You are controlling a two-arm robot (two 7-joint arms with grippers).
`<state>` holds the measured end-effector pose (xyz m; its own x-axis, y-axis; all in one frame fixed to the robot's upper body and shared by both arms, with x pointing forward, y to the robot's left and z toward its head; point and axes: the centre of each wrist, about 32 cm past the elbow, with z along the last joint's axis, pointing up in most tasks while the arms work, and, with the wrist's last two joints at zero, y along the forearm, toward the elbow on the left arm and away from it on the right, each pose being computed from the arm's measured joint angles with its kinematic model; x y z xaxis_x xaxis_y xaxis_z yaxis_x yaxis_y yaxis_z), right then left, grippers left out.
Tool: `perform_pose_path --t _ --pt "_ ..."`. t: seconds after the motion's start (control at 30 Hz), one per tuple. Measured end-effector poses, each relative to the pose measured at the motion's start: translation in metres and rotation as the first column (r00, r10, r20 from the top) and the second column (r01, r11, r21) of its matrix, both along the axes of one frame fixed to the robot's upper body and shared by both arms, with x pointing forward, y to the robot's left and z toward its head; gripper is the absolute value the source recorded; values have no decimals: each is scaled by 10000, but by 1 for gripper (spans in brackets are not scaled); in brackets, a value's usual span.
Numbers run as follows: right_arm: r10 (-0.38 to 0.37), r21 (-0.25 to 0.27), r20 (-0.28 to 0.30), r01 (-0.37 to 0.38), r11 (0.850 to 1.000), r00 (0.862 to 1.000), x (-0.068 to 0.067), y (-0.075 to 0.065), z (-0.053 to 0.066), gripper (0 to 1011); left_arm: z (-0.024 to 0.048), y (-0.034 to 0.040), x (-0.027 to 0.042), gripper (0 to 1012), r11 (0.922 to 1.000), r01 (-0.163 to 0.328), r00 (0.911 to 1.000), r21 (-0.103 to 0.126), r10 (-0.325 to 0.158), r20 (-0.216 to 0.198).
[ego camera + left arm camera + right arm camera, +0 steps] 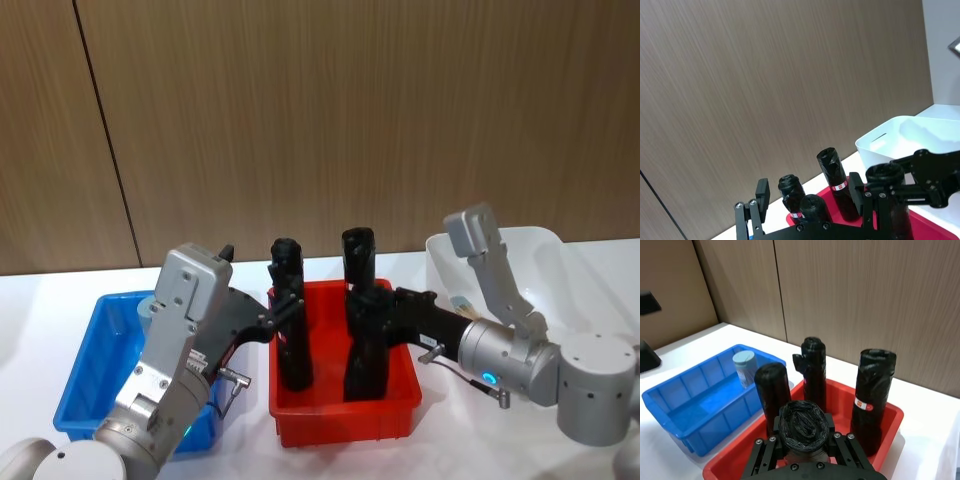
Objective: Pick the cotton swabs from the blue box and place them into the white box.
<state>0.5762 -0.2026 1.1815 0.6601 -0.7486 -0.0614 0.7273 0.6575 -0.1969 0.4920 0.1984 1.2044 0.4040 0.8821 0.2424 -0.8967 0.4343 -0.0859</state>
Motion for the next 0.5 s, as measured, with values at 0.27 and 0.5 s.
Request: perform_pose_path --t 0.27,0.5 --pt "-44 164 413 38 9999 9991 -39 -51 156 412 0 0 0 1003 10000 0 10000 0 0 0" --pt "-206 329 921 177 9993 9955 -67 -125 348 379 0 0 0 1003 10000 0 10000 0 0 1"
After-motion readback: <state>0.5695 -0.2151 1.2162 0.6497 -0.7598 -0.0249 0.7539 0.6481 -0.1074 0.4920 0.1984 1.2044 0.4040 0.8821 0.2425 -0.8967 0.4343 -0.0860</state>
